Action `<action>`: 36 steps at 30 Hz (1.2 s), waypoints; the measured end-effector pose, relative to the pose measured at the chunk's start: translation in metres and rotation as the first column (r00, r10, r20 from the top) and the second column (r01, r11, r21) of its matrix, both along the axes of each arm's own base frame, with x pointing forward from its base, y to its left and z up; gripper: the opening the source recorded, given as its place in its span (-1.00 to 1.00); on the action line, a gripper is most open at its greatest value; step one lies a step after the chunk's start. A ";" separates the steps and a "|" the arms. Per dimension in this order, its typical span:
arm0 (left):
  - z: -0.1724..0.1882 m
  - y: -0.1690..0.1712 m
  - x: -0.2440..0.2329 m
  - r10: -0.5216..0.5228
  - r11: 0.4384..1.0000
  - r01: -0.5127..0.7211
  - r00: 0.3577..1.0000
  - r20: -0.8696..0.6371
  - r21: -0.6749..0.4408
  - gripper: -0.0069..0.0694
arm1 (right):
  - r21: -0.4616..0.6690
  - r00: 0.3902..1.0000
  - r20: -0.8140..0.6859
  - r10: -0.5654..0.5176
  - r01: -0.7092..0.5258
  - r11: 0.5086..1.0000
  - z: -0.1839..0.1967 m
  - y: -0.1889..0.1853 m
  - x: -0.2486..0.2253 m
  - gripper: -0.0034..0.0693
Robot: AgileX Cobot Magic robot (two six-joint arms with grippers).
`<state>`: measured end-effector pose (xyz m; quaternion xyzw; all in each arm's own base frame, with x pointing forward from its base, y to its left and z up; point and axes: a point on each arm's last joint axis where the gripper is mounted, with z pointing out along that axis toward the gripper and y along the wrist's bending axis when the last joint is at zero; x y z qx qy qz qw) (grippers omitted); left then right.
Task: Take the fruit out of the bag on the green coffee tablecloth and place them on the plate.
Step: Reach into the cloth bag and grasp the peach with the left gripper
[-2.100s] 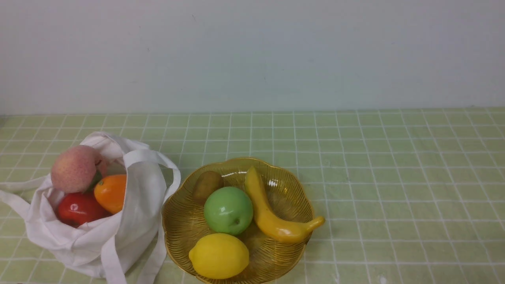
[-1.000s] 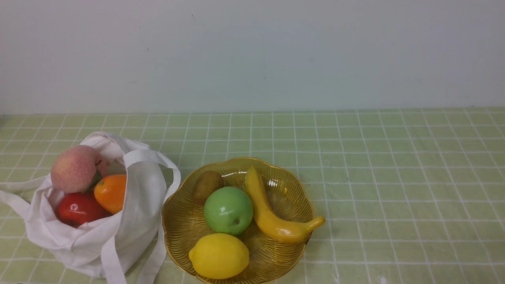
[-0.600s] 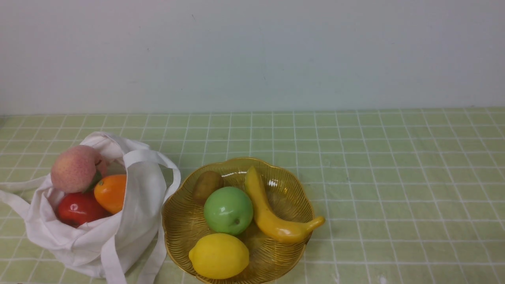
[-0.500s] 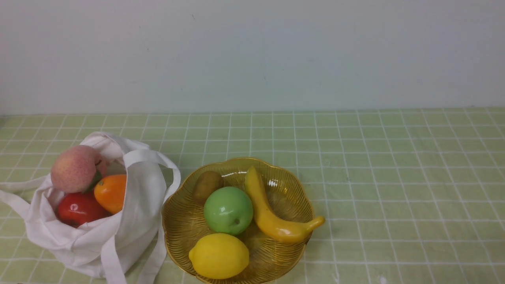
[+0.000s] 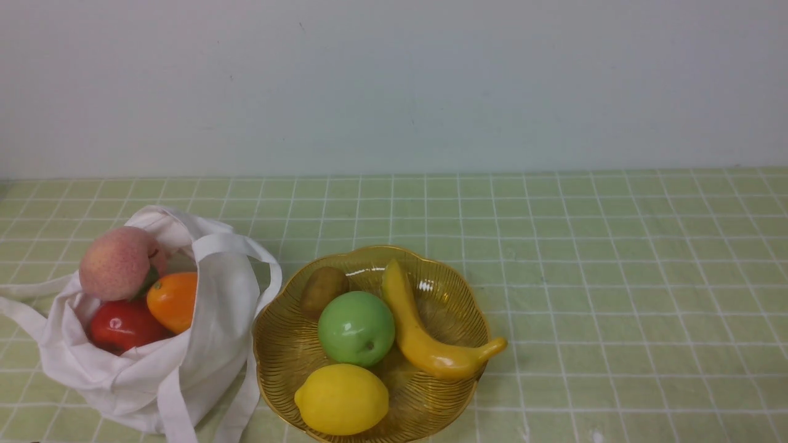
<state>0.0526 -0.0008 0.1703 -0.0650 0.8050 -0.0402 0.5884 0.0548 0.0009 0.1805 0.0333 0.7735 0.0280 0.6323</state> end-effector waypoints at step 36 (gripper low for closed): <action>0.159 -0.012 0.100 -0.150 0.969 0.034 0.867 -0.474 -0.244 -0.71 | 0.000 1.000 0.000 0.000 0.000 1.000 0.000 0.000 0.000 -0.95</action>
